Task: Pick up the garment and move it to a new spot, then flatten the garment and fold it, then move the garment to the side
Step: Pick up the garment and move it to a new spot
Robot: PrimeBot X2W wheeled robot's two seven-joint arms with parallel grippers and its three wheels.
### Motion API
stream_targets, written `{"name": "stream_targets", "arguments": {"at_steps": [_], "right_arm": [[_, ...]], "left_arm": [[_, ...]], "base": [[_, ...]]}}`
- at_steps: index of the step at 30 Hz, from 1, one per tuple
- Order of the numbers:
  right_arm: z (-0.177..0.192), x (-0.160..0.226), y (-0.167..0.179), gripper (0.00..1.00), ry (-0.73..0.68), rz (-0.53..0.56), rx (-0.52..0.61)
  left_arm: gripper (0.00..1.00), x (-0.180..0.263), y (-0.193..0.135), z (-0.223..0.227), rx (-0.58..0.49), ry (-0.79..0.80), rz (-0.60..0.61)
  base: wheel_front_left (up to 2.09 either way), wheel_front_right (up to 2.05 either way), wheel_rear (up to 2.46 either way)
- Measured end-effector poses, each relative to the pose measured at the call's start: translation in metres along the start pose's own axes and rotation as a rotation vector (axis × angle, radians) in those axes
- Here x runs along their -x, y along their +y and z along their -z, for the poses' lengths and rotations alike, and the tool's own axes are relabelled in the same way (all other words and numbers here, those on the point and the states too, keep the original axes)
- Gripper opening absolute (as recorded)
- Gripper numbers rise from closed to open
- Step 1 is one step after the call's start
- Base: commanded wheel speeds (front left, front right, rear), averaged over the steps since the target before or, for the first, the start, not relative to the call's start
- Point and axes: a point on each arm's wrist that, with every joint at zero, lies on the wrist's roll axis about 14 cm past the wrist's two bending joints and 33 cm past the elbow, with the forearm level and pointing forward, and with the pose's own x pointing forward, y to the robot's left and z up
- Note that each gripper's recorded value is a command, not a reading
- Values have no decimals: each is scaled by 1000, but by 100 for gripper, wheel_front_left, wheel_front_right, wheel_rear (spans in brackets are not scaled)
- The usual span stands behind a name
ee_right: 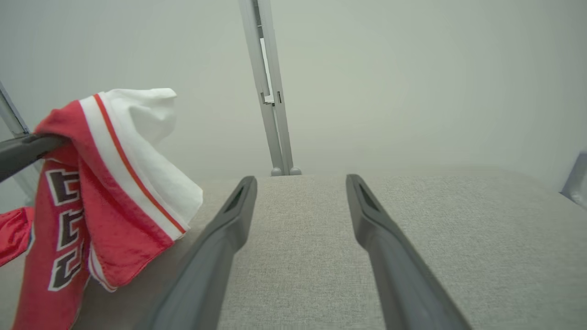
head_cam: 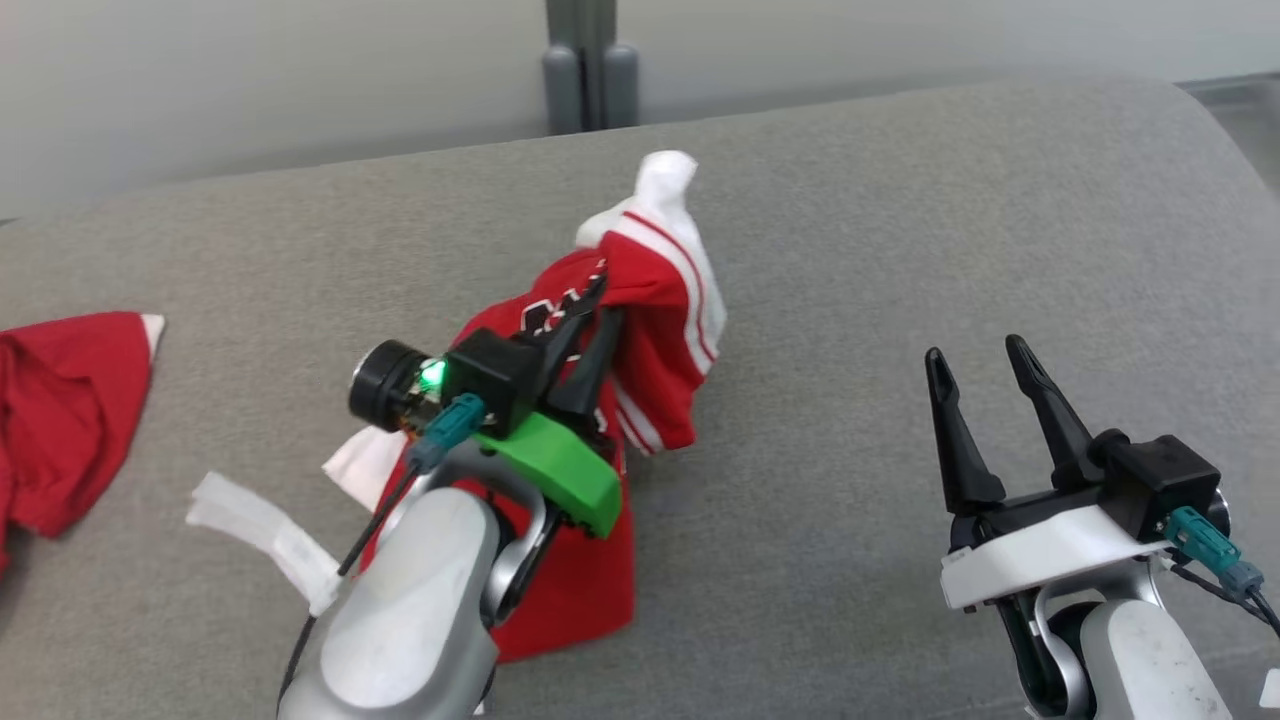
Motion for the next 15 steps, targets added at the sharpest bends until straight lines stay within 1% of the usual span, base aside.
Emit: {"name": "stream_targets", "arguments": {"at_steps": [3, 6, 11, 12, 15], "right_arm": [[3, 10, -24, 100, 4, 75, 2], [10, 18, -42, 100, 21, 136, 6], [25, 24, -67, 100, 53, 213, 1], [30, 25, -71, 100, 68, 226, 1], [41, 24, -78, 100, 95, 244, 6]], "left_arm": [[0, -27, -44, 7, 15, 11, 157], [0, -40, -78, 27, 52, 57, 273], [0, -41, -115, 81, 122, 202, 397], [100, -41, -120, 90, 133, 219, 411], [100, -42, -130, 101, 154, 218, 445]], "base": [[0, 0, 0], [0, 0, 0], [0, 0, 0], [0, 0, 0], [0, 0, 0]]}}
